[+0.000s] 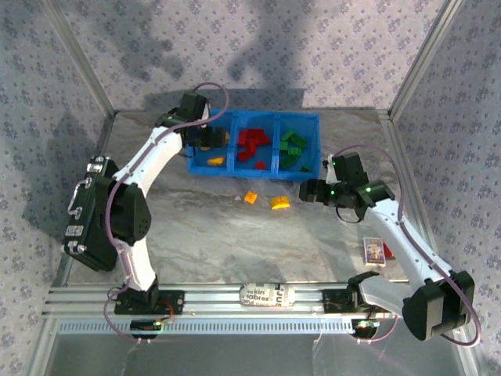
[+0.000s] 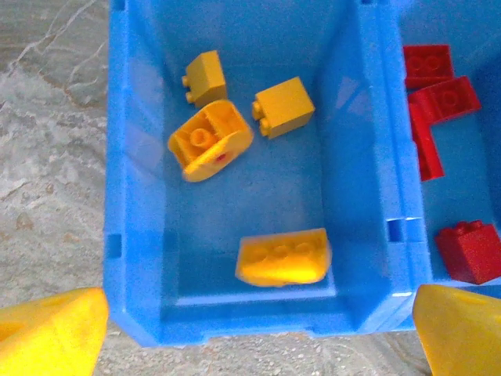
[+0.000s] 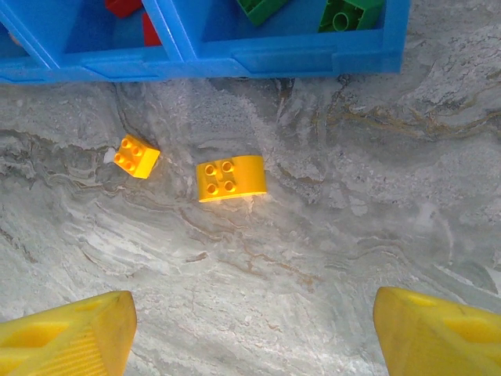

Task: Sort the legos into containers by color
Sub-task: Place the lego in the container, then move the container to the top-center of the table.

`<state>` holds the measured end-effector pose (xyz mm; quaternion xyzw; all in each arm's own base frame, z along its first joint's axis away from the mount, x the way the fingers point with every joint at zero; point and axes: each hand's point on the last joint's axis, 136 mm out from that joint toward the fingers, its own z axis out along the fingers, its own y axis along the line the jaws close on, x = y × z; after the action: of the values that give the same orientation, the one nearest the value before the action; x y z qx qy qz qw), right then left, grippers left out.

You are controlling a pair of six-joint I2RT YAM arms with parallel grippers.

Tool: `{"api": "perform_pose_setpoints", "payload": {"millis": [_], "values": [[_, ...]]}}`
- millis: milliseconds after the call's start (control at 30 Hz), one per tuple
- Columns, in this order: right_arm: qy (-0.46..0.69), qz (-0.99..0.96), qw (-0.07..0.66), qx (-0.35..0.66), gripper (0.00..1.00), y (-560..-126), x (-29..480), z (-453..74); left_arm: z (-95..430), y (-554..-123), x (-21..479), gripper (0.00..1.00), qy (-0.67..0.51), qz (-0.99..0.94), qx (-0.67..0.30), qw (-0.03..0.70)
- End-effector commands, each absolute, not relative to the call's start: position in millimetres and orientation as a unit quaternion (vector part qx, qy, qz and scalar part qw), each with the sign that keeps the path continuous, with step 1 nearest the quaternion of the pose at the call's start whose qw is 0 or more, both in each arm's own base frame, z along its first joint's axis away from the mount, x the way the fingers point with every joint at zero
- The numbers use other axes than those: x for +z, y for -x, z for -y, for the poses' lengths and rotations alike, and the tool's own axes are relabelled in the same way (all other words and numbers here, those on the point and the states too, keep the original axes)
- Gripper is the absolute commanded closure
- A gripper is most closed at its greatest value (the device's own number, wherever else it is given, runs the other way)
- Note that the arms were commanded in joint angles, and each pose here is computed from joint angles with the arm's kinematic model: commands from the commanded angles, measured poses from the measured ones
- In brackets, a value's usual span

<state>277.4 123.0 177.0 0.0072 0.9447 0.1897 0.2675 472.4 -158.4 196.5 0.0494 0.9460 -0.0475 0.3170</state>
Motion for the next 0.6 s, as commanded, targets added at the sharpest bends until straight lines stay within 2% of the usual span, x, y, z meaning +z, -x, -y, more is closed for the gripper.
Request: {"api": "perform_pose_setpoints", "payload": {"millis": [0, 267, 400, 567], "values": [[-0.010, -0.948, 0.255, 0.188, 0.19, -269.9, 173.0, -120.7, 135.2, -485.5, 207.4, 0.01, -0.028, -0.944, -0.039, 0.326], [-0.011, -0.950, 0.251, 0.185, 0.20, -266.8, 169.2, -119.0, 100.4, -506.7, 163.8, 0.11, 0.005, -0.957, -0.027, 0.289], [-0.011, -0.950, 0.251, 0.184, 0.20, -265.7, 168.5, -118.1, 102.5, -512.9, 144.5, 0.22, 0.009, -0.961, -0.038, 0.272], [-0.013, -0.950, 0.251, 0.182, 0.21, -262.7, 168.0, -116.0, 109.7, -516.6, 127.6, 0.41, 0.010, -0.965, -0.054, 0.255]]}}
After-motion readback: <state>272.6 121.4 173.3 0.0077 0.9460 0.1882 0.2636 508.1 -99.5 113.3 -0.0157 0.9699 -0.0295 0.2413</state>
